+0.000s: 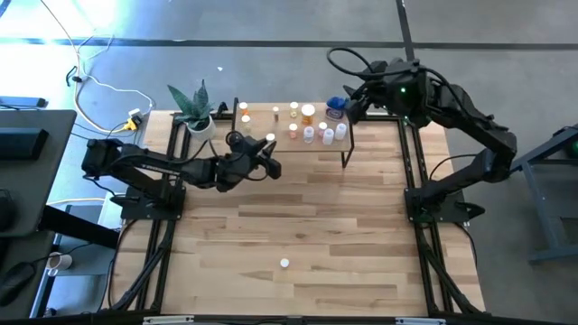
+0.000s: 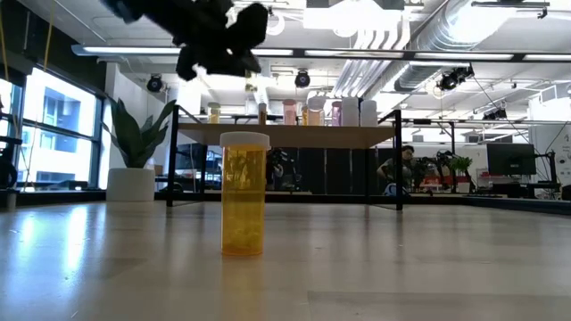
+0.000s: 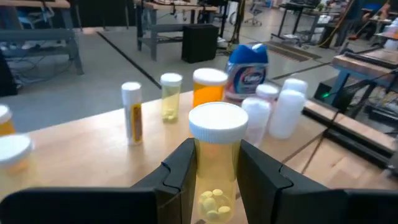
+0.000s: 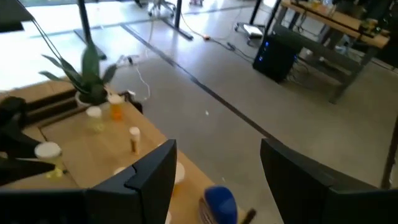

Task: Pick and place medicine bottles onto shelf by color
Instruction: Put the yellow pill bottle on the shelf

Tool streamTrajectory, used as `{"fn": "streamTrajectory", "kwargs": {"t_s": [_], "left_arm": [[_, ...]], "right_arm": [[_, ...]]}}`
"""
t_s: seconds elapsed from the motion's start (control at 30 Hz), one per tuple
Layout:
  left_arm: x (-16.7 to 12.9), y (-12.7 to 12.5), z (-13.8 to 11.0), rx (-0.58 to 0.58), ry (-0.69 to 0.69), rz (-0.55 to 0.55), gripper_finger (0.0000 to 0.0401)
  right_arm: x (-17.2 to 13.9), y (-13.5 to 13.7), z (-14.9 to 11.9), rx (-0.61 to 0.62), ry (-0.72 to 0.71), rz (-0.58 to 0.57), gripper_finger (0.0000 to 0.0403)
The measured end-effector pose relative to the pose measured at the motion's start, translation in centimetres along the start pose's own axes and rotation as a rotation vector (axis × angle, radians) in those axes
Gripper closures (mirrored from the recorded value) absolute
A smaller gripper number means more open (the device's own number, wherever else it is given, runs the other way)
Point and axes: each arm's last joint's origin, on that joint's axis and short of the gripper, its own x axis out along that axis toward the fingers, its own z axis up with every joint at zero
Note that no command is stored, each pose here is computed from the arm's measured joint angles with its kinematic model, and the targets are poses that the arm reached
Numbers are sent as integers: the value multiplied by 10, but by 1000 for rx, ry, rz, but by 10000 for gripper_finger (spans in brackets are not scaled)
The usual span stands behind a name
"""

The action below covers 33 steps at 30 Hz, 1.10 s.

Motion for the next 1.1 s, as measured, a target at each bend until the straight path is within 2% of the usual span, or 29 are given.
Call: {"fn": "streamTrajectory", "kwargs": {"t_s": [0.17,0.33,0.6,0.77,1.1], "left_arm": [[3,8,-23,22,16,51,313],[10,18,-34,67,23,88,313],[23,34,-34,129,31,149,313],[31,44,-32,122,36,182,313],[41,55,-29,98,65,150,313]], "right_arm": [[3,-5,-1,-9,16,-21,179],[4,-8,-1,-19,21,-36,179],[6,-12,-2,-14,25,-51,179],[6,-12,-2,-14,25,-51,179],[6,-12,-2,-15,25,-51,179]]}}
